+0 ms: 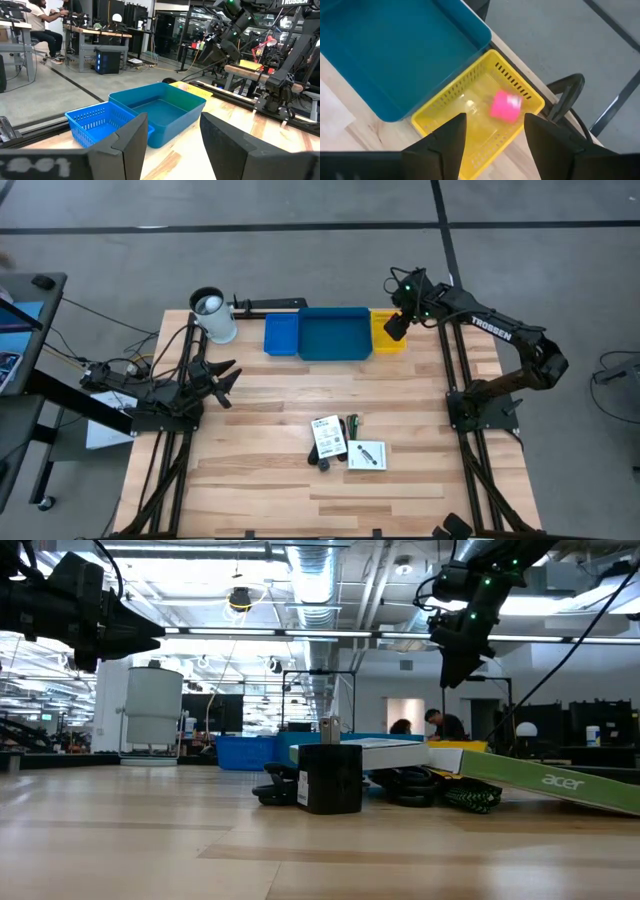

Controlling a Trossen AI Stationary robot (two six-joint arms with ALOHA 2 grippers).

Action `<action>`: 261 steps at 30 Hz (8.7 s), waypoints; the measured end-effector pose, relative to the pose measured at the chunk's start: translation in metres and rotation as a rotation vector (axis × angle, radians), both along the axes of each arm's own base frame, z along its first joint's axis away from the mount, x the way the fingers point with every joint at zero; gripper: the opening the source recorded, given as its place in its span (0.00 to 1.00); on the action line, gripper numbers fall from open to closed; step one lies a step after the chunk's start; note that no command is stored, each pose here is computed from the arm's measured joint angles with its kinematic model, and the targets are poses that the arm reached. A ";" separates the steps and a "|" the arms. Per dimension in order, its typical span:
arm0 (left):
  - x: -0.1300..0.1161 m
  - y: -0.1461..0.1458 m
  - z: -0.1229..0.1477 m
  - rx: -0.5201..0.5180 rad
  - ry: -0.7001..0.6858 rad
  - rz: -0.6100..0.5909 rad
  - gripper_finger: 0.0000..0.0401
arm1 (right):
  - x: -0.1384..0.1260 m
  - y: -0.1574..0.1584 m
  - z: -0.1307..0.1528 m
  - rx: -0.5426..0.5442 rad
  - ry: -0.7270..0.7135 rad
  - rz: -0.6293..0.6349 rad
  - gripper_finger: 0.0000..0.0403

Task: Pick and place items into bin
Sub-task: Put the pink charger adapter into the yellow basket, then put the black charger adapter into the yellow basket

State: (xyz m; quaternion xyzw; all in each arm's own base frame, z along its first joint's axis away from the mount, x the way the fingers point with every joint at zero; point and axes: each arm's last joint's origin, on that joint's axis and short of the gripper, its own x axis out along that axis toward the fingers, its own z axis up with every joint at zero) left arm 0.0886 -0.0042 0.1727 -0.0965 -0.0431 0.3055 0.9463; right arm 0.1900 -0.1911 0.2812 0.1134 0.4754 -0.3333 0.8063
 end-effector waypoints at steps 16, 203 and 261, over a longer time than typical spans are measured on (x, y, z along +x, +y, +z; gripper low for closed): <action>0.000 0.000 0.000 0.000 0.000 0.000 0.43 | 0.012 0.026 -0.005 0.131 0.015 0.056 0.44; 0.212 -0.174 -0.037 -0.621 0.690 -0.729 0.51 | -0.084 0.207 0.061 -0.598 -0.001 0.157 0.30; 0.262 -0.225 -0.063 -0.487 0.710 -0.365 0.51 | -0.106 0.199 0.067 -0.521 -0.060 0.173 0.30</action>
